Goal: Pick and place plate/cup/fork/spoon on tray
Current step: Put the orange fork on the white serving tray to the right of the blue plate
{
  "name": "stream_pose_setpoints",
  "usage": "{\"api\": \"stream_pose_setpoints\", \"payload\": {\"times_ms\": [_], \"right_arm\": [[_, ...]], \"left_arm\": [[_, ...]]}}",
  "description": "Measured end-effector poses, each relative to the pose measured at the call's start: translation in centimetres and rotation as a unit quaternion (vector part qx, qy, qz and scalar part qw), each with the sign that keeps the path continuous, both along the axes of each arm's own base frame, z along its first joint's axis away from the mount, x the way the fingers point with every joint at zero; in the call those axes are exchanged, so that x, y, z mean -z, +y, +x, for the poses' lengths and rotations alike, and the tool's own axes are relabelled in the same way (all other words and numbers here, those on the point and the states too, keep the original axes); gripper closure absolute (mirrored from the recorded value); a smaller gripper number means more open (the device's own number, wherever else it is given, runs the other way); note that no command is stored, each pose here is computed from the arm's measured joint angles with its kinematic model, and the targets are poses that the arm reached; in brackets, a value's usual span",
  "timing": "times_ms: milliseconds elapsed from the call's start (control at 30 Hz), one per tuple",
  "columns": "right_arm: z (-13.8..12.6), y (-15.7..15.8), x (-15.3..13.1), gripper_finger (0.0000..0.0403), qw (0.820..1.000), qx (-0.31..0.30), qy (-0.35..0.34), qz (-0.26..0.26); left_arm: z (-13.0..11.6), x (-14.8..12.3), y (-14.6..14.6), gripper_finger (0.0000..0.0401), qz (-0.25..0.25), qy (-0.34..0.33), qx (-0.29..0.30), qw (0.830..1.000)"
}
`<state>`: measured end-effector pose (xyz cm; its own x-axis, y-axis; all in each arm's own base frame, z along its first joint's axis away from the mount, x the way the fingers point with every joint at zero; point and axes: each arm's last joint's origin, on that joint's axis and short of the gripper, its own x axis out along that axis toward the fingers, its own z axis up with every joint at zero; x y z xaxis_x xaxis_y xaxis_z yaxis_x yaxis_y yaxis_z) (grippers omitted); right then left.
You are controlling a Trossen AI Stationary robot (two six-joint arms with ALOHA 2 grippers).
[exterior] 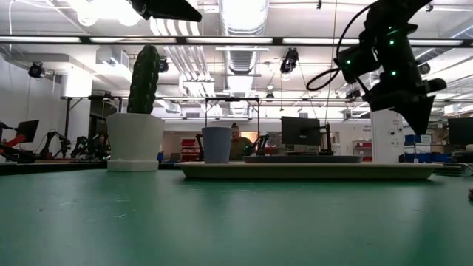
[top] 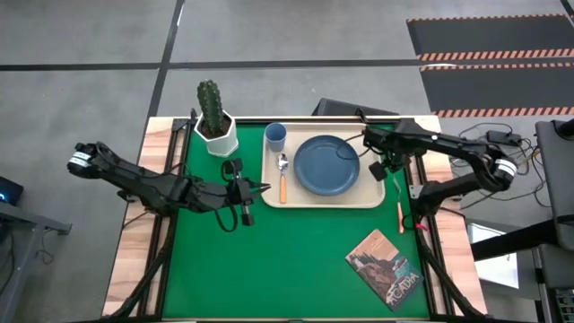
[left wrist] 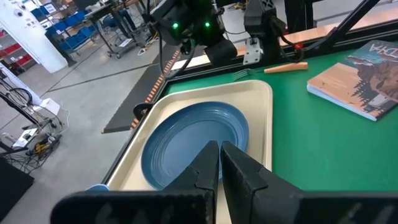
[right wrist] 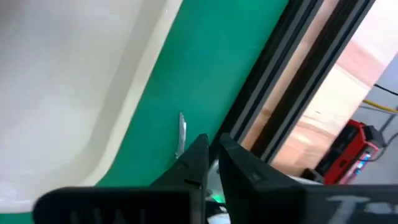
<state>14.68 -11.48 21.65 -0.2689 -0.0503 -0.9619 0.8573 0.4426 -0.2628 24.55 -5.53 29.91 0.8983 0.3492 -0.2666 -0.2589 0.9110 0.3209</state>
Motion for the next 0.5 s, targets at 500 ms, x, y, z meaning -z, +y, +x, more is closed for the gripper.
{"api": "stream_pose_setpoints", "payload": {"times_ms": [500], "right_arm": [[-0.5, -0.1, 3.3, 0.0249, 0.998, 0.014, 0.032, 0.057]], "left_arm": [[0.0, 0.0, 0.0, 0.0401, -0.001, -0.002, 0.000, 1.000]]}}
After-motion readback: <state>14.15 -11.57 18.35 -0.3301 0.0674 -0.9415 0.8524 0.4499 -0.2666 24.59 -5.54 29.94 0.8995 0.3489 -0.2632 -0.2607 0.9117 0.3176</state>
